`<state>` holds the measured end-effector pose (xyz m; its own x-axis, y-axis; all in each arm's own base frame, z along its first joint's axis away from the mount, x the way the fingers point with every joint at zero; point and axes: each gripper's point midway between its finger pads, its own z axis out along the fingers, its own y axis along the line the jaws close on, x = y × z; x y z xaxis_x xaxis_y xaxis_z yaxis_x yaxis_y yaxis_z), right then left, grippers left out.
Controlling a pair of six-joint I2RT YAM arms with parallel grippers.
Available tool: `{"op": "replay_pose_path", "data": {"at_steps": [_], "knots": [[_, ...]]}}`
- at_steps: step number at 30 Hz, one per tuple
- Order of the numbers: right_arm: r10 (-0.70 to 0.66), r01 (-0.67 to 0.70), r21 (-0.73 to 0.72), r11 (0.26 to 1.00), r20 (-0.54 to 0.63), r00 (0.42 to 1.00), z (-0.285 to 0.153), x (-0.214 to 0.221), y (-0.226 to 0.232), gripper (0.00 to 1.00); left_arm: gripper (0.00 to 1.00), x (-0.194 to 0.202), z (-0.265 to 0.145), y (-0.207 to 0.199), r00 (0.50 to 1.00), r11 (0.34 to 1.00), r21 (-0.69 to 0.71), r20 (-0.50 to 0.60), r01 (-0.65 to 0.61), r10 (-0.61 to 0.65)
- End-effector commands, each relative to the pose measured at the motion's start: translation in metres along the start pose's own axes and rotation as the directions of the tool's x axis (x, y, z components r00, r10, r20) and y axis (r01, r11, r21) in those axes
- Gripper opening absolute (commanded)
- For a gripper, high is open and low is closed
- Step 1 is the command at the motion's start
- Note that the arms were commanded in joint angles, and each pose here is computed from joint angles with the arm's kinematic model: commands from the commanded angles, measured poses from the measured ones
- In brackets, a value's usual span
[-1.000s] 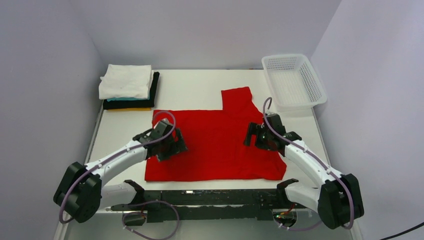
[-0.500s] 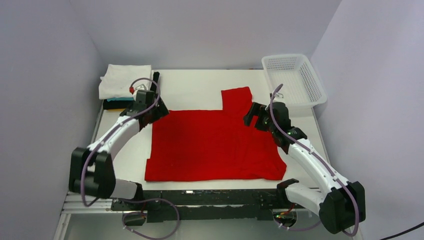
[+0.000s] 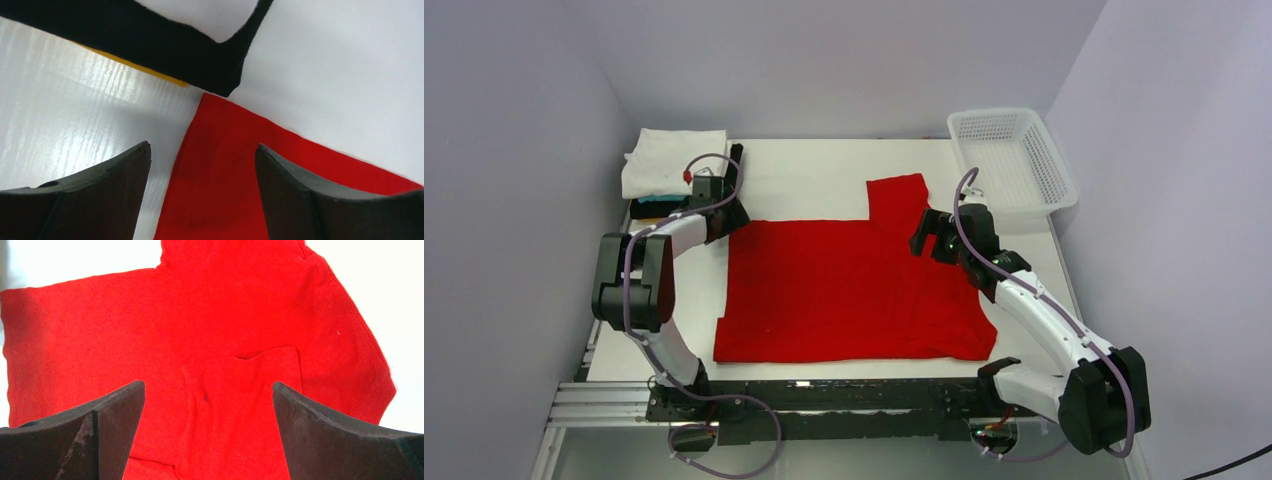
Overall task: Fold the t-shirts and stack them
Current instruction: Grab the side of the flattened tshirt furthest away from the robot with both arms
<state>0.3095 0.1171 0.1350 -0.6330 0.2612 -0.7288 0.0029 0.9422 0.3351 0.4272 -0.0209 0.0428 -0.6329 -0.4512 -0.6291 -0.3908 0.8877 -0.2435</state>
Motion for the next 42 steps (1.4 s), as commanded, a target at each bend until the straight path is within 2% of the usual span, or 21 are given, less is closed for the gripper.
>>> {"op": "replay_pose_path", "data": {"at_steps": [1,9,17,21,24,27,34,38,42], "knots": [[-0.01,0.012,-0.017,1.0,0.086,0.996,-0.004,-0.022,0.007,1.0,0.78,-0.017,0.006,-0.018,0.997,0.998,0.07,0.071,-0.004,-0.001],[-0.019,0.019,-0.001,1.0,0.05,0.999,0.003,-0.016,0.004,1.0,0.7,-0.008,0.01,-0.024,1.0,0.996,0.091,0.013,-0.014,0.013],[-0.028,0.028,0.001,1.0,0.057,0.998,0.003,-0.016,0.003,1.0,0.68,0.007,0.013,-0.035,0.999,0.996,0.087,-0.026,-0.03,0.032],[-0.035,0.034,0.014,0.999,0.056,0.998,0.002,-0.015,0.0,1.0,0.56,0.017,0.02,-0.033,0.997,0.998,0.056,-0.071,-0.031,0.035],[-0.033,0.032,0.014,0.999,0.057,0.998,0.003,-0.015,-0.001,1.0,0.46,0.016,0.019,-0.033,0.998,0.999,0.037,-0.059,-0.032,0.034],[-0.031,0.03,0.009,1.0,0.054,0.998,0.004,-0.014,0.0,1.0,0.42,0.016,0.019,-0.032,0.997,0.999,0.012,-0.066,-0.035,0.036],[-0.034,0.033,0.036,0.999,0.051,0.998,0.007,-0.016,-0.003,1.0,0.21,0.011,0.02,-0.031,0.995,0.999,-0.019,-0.085,-0.046,0.044],[-0.018,0.016,0.038,0.999,0.066,0.998,0.01,-0.025,0.001,1.0,0.02,0.006,0.018,-0.029,0.994,0.997,-0.045,-0.091,-0.067,0.062],[0.033,-0.039,0.054,0.998,0.113,0.993,0.015,-0.052,0.009,1.0,0.0,0.007,0.017,-0.03,0.991,0.996,-0.045,-0.112,-0.078,0.073]]}}
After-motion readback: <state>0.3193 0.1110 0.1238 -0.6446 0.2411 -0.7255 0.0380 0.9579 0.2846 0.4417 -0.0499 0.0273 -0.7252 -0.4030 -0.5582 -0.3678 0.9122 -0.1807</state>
